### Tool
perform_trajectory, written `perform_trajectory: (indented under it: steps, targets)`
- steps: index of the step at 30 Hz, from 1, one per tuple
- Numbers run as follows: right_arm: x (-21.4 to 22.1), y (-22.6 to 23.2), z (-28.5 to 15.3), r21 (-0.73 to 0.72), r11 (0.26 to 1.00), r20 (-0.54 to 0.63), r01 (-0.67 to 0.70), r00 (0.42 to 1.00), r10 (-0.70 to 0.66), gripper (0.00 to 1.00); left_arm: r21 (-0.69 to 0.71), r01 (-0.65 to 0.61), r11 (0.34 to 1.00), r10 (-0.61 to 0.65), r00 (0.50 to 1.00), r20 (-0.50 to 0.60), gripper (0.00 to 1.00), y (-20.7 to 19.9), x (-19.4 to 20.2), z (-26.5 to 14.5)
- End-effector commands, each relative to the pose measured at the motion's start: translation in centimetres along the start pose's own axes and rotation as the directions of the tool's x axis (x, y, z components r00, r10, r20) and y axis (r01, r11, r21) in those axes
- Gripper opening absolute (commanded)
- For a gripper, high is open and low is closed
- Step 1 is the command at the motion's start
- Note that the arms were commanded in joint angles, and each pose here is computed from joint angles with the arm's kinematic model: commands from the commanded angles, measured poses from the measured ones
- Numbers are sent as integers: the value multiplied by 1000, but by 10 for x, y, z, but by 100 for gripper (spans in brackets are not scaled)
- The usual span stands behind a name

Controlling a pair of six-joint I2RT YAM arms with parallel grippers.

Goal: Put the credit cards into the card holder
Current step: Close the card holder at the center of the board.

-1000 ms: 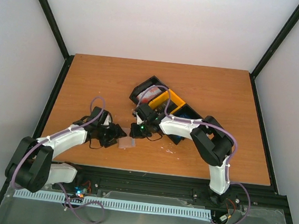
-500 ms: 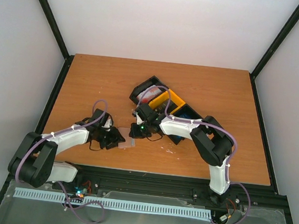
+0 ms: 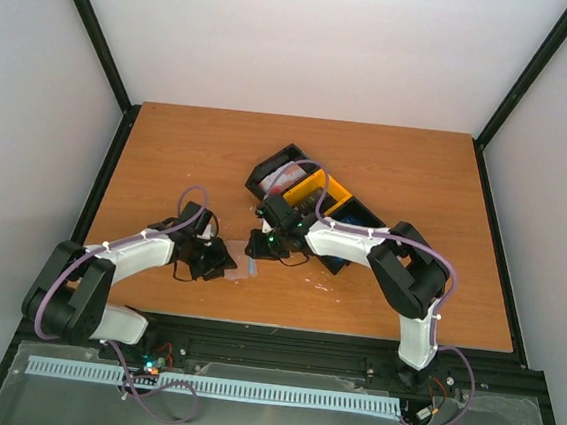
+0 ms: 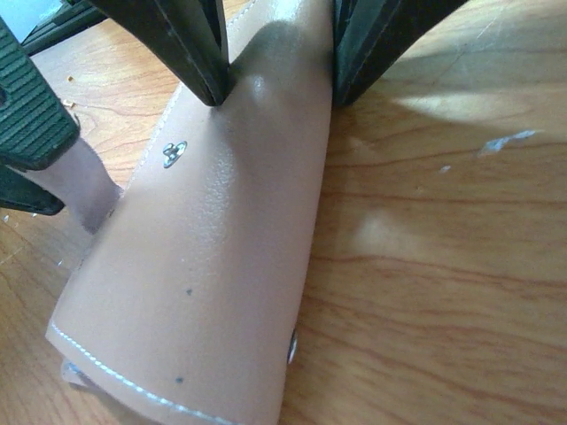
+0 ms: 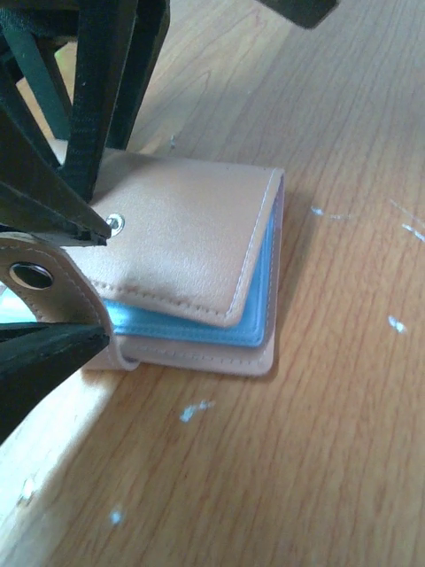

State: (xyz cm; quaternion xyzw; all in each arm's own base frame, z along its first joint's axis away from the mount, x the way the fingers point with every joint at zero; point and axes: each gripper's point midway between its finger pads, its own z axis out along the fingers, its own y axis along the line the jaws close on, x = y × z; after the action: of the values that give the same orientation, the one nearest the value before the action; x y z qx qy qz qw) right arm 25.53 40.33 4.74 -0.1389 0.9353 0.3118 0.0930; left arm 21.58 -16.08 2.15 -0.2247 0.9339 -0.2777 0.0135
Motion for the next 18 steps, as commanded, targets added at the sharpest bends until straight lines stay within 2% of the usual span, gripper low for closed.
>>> perform_trajectory:
  steps: [1,12,18]
  targets:
    - [-8,5,-18,52,998,42,-22,999,20,25,-178,41,983,-35,999,32,34,40,-2,6]
    - [-9,8,-26,101,993,26,-62,998,60,26,-182,-27,983,32,999,28,35,34,-9,7]
    - [-5,-6,-29,184,980,21,-76,997,73,21,-183,-29,983,34,999,25,35,35,-8,8]
